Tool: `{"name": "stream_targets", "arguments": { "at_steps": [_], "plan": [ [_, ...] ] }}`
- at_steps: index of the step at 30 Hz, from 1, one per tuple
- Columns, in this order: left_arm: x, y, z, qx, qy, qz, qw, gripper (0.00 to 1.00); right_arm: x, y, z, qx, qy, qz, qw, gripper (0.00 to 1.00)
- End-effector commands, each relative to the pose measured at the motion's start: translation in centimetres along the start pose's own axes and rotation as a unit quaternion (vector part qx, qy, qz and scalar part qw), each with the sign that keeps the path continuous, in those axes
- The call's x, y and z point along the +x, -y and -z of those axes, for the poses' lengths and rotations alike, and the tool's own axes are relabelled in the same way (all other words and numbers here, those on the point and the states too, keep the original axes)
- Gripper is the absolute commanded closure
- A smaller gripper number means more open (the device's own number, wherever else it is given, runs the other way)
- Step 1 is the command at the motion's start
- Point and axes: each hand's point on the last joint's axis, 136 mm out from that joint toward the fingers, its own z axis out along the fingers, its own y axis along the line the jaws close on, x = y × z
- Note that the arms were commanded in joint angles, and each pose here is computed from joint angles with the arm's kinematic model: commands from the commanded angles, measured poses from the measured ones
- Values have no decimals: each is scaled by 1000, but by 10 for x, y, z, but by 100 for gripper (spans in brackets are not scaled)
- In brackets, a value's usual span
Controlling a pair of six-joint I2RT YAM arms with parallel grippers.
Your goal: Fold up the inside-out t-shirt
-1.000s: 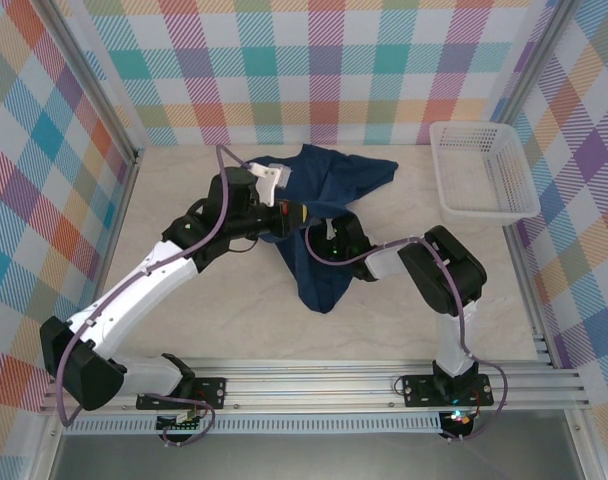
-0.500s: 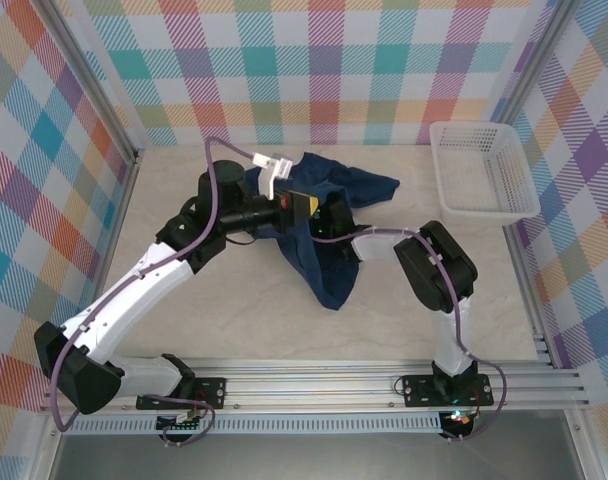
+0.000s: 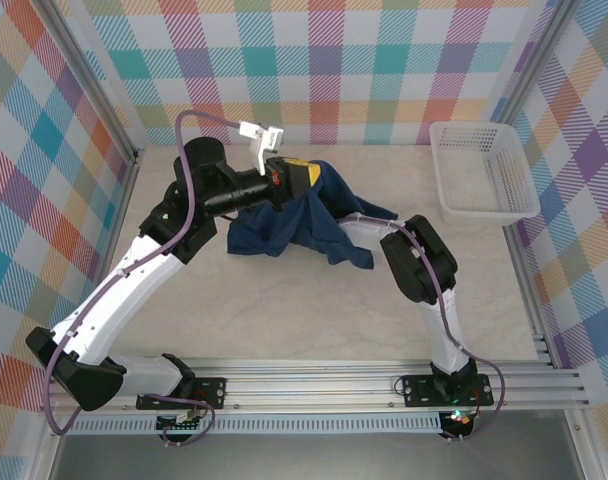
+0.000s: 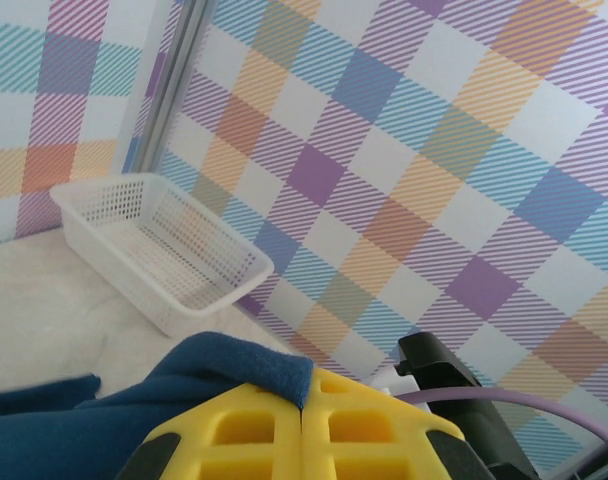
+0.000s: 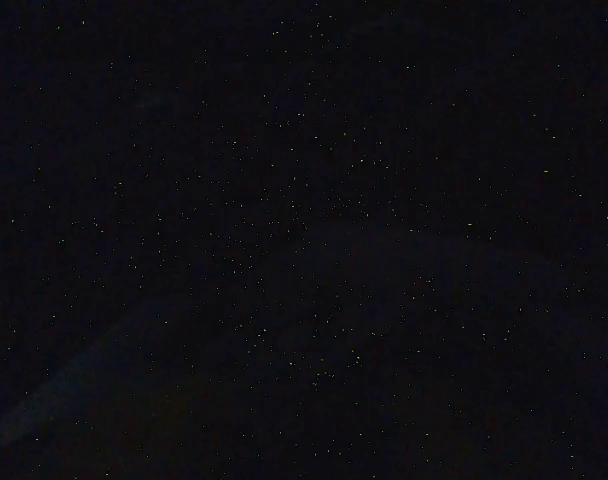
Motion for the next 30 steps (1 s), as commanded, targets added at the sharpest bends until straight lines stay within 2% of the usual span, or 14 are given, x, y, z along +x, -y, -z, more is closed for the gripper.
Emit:
{"name": "stream_targets", "arguments": {
  "at_steps": [1, 7, 8, 13, 19, 23, 30],
  "plan": [
    [-25, 24, 7, 22, 28, -45, 998, 100, 17, 9, -3, 32, -45, 23, 998, 49],
    [-40, 33, 16, 17, 40, -74, 996, 100, 25, 14, -5, 50, -80, 39, 995, 40],
    [-41, 33, 17, 14, 40, -76, 996, 100, 25, 14, -5, 49, -82, 43, 995, 33],
    [-44, 34, 24, 1, 46, -87, 995, 100, 28, 17, -6, 56, -99, 55, 992, 23],
    [-47, 34, 29, -5, 55, -92, 994, 100, 34, 21, -13, 56, -130, 59, 988, 22],
    [-51, 17, 36, -59, 72, -90, 992, 100, 53, 23, -14, 52, -166, 60, 983, 31],
    [-56, -40, 59, -201, 111, -64, 971, 100, 100, 21, -6, 6, -211, 23, 977, 78]
  ]
}}
